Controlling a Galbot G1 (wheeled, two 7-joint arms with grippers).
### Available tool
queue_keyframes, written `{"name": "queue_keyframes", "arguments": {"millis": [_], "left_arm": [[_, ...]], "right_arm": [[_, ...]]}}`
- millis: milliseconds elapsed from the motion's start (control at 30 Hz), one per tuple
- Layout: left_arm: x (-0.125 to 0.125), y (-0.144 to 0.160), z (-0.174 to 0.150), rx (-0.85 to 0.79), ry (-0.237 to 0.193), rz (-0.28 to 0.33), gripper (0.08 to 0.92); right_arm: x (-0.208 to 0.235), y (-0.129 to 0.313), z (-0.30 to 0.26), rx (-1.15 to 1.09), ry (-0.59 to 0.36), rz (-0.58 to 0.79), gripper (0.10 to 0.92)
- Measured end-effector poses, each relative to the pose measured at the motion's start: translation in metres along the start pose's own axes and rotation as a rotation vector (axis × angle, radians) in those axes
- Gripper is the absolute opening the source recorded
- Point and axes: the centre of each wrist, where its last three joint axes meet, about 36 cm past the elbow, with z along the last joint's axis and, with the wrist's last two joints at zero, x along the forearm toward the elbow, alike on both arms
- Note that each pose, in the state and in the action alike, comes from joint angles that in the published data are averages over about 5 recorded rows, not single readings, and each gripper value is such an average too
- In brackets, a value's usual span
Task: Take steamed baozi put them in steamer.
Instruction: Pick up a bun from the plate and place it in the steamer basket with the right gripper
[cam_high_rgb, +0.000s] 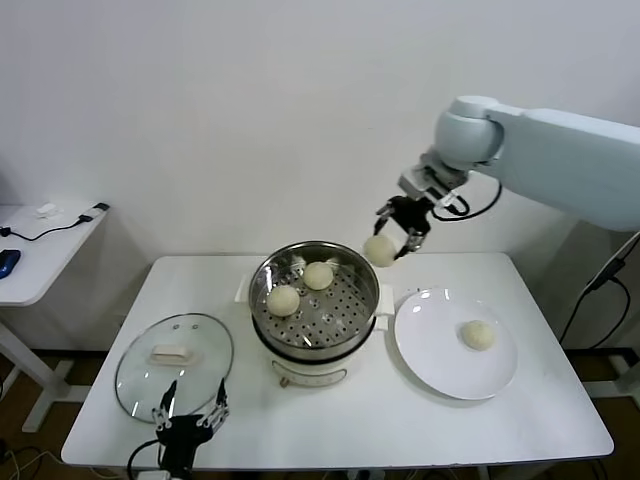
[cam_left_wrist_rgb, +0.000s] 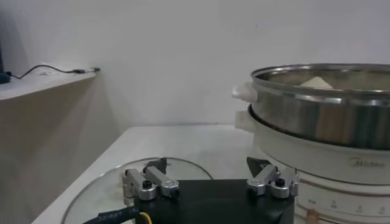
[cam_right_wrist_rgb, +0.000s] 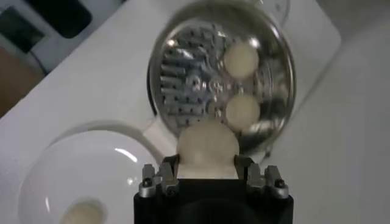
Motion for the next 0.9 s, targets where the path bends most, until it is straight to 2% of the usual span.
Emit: {"name": "queue_keyframes", "arguments": {"millis": [367,900], "left_arm": [[-0.003,-0.001,0.001,0.001,-0.002,0.001,0.823],[-0.006,0.0,0.003,0.006,-0.005,-0.007,0.823]], "right_arm": [[-0.073,-0.033,-0.065,0.341,-0.032,-0.113,0.619],[-0.169,-0.047,-0.087,0.493,-0.067,-0.143,0.619]]}}
